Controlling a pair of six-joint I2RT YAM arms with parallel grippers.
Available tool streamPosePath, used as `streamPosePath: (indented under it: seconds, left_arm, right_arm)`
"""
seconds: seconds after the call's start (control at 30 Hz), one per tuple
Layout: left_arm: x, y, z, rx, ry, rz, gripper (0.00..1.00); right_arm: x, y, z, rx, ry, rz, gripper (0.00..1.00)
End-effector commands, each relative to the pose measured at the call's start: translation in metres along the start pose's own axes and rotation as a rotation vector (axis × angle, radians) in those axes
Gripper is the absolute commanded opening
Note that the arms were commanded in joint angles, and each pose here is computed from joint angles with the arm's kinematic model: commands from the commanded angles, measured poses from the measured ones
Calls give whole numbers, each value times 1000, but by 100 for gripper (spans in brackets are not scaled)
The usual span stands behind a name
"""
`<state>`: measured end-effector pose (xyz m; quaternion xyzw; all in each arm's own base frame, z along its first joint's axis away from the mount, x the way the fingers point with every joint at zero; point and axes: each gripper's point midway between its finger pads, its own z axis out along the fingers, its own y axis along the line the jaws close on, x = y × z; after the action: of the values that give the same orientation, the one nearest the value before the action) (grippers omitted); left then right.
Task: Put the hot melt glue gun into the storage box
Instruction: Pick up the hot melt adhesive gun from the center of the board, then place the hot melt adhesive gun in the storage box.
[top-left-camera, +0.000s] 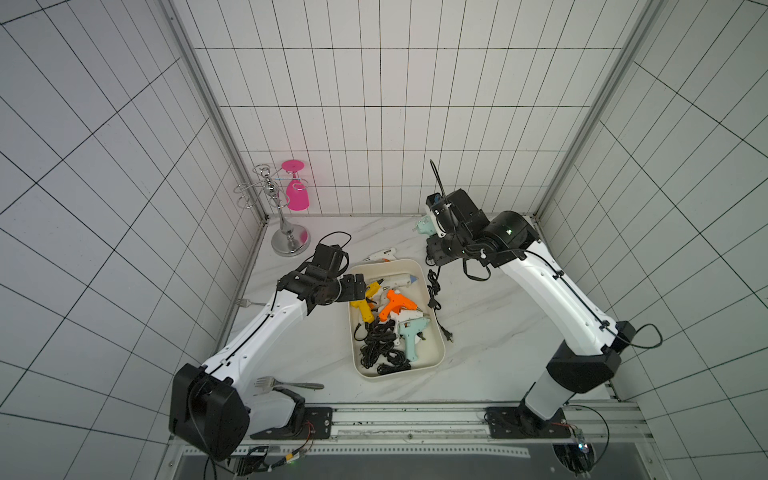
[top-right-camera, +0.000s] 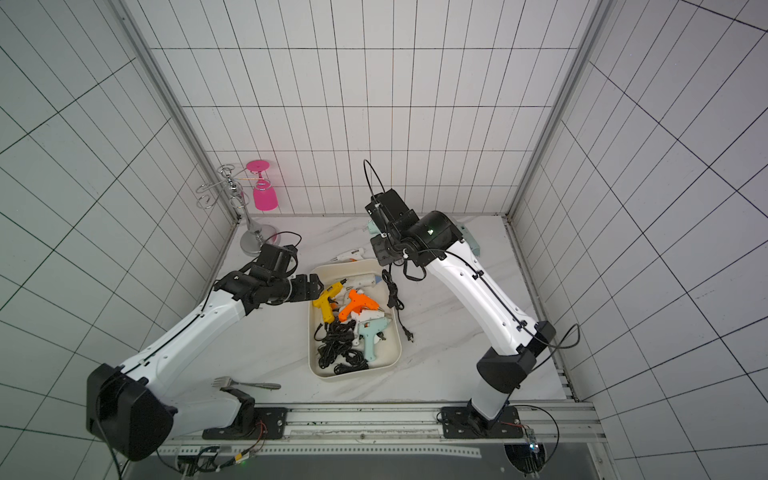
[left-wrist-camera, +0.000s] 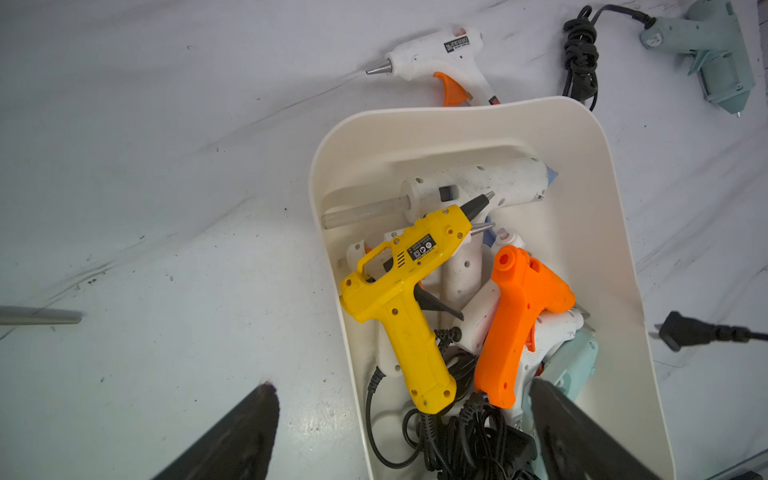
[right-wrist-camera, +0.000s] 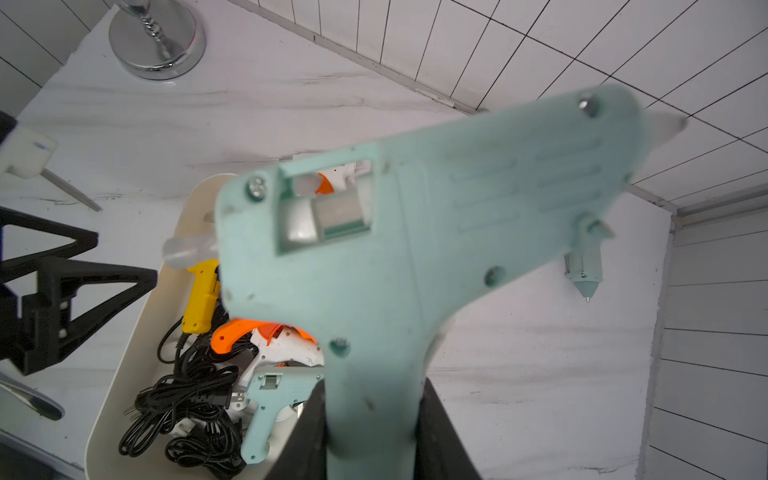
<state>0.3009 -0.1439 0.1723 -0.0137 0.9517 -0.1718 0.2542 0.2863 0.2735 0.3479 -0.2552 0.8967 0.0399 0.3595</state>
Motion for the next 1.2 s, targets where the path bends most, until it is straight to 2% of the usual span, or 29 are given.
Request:
streamPosePath:
  seconds: [0.0,0.17,0.3,0.47,0.6,0.77,0.87,1.17]
  left_arm:
    - [-12,-20,-14,102,-59,8,95]
    - [-24,-28,-33,141,-147,22,94]
    - [-26,-14,-36,81,-196,13,95]
    - [-13,-2,-31,35,-163,0,95]
    - [0,9,-27,-10,-118,-14,95]
    - [17,27,-19,-86,-67,-56,95]
    - [27,32,-15,-101,-28,-69,95]
    - [41,34,-14,-98,19,-85,95]
  right_arm:
    - [4,1,-7,73,-21,42,12]
    - [11,25,-14,57,-23,46,13]
    - [34,54,17,31,22,49,13]
    - [63,69,55,72,54,105,12]
    - [93,92,80,50,109,117,12]
    - [155,139,122,-3,260,118,12]
    - [193,156,147,-16,355,164,12]
    - [260,143,175,101,494,218,13]
